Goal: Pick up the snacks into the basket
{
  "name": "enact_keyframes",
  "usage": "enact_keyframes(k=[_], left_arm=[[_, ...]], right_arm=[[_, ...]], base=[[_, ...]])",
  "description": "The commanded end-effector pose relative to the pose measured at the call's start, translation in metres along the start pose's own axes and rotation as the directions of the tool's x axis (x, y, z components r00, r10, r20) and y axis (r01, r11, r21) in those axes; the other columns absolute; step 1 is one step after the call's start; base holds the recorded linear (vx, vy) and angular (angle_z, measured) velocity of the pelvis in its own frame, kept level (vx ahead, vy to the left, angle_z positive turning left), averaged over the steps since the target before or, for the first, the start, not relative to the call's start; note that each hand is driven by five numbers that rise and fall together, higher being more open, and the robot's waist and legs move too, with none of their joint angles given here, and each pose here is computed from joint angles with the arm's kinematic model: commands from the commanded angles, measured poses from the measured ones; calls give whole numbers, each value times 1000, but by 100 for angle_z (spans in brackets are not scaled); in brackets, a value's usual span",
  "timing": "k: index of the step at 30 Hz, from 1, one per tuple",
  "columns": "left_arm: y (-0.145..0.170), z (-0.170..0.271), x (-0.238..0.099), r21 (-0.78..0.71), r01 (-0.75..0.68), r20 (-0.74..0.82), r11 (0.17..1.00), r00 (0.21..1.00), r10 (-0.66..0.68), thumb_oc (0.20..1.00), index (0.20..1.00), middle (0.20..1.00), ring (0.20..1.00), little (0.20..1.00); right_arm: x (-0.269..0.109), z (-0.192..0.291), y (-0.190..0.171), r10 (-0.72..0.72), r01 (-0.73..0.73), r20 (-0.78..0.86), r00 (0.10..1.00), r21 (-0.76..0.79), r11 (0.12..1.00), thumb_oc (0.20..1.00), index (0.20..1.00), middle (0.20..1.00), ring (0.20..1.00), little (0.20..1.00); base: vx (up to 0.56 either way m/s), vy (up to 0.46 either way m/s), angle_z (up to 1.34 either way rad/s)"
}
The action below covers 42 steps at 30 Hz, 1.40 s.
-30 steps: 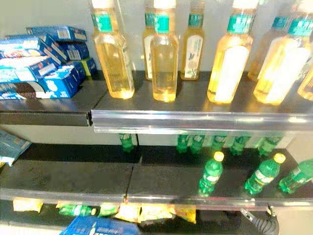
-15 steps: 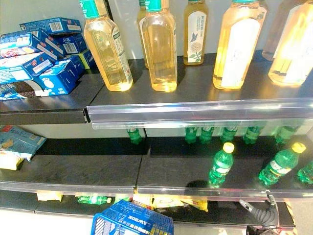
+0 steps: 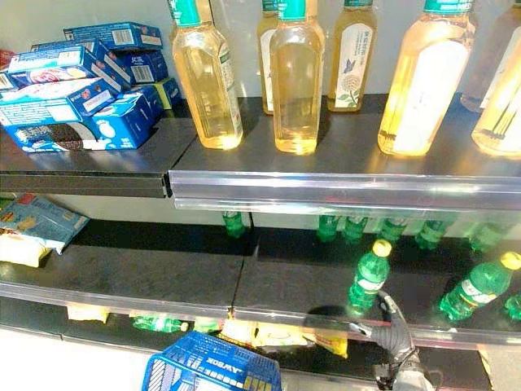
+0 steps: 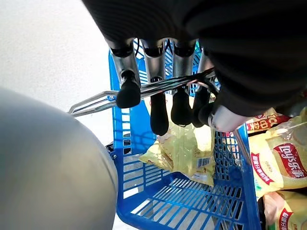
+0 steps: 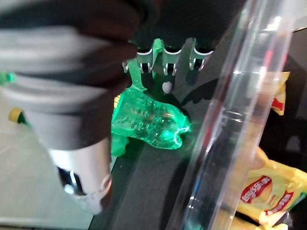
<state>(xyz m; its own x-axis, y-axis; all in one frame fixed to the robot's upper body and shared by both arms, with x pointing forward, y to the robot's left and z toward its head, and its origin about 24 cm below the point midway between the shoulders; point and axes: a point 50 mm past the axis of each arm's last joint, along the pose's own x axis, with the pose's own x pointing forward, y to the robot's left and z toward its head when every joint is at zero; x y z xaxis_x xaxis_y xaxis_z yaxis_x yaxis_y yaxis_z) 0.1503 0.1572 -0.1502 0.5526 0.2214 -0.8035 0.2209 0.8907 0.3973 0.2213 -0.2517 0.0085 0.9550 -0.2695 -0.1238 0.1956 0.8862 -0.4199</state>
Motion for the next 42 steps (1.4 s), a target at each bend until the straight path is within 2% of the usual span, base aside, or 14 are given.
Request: enact_keyframes(k=[1, 6, 15, 18, 29, 35, 42], left_arm=[[10, -15, 3, 87, -20, -58, 996, 998, 25, 200, 200, 200, 200, 200], [10, -19, 1, 88, -18, -65, 996, 998, 24, 200, 200, 200, 200, 200], [6, -31, -2, 81, 0, -104, 997, 995, 8, 200, 200, 200, 200, 200], [4, -32, -3, 87, 6, -104, 996, 995, 3, 200, 200, 200, 200, 200], [-6, -26, -5, 102, 15, -71, 995, 997, -8, 200, 200, 200, 200, 200], [-6, -21, -5, 103, 10, -50, 995, 999, -5, 200, 200, 200, 200, 200], [-8, -18, -5, 92, -6, -41, 996, 999, 10, 200, 200, 200, 200, 200]], right_arm=[[13, 46, -9, -50, 45, 215, 975, 30, 999, 1000, 1000, 1000, 1000, 1000], [17, 46, -9, -69, 60, 205, 976, 53, 997, 1000, 1000, 1000, 1000, 1000], [27, 24, 3, -108, 98, 58, 992, 146, 984, 1000, 1000, 1000, 1000, 1000], [33, 22, 6, -129, 124, 34, 991, 130, 984, 1000, 1000, 1000, 1000, 1000], [51, 38, 44, -33, 29, 13, 999, 215, 976, 1000, 1000, 1000, 1000, 1000], [63, 53, 54, -21, 14, 28, 999, 207, 978, 1000, 1000, 1000, 1000, 1000], [79, 84, 38, -150, 129, 104, 983, 188, 974, 1000, 1000, 1000, 1000, 1000]], base=[[39, 7, 3], [19, 0, 0], [0, 0, 0], [0, 0, 0], [2, 19, 0], [-12, 45, 1], [-13, 22, 1]])
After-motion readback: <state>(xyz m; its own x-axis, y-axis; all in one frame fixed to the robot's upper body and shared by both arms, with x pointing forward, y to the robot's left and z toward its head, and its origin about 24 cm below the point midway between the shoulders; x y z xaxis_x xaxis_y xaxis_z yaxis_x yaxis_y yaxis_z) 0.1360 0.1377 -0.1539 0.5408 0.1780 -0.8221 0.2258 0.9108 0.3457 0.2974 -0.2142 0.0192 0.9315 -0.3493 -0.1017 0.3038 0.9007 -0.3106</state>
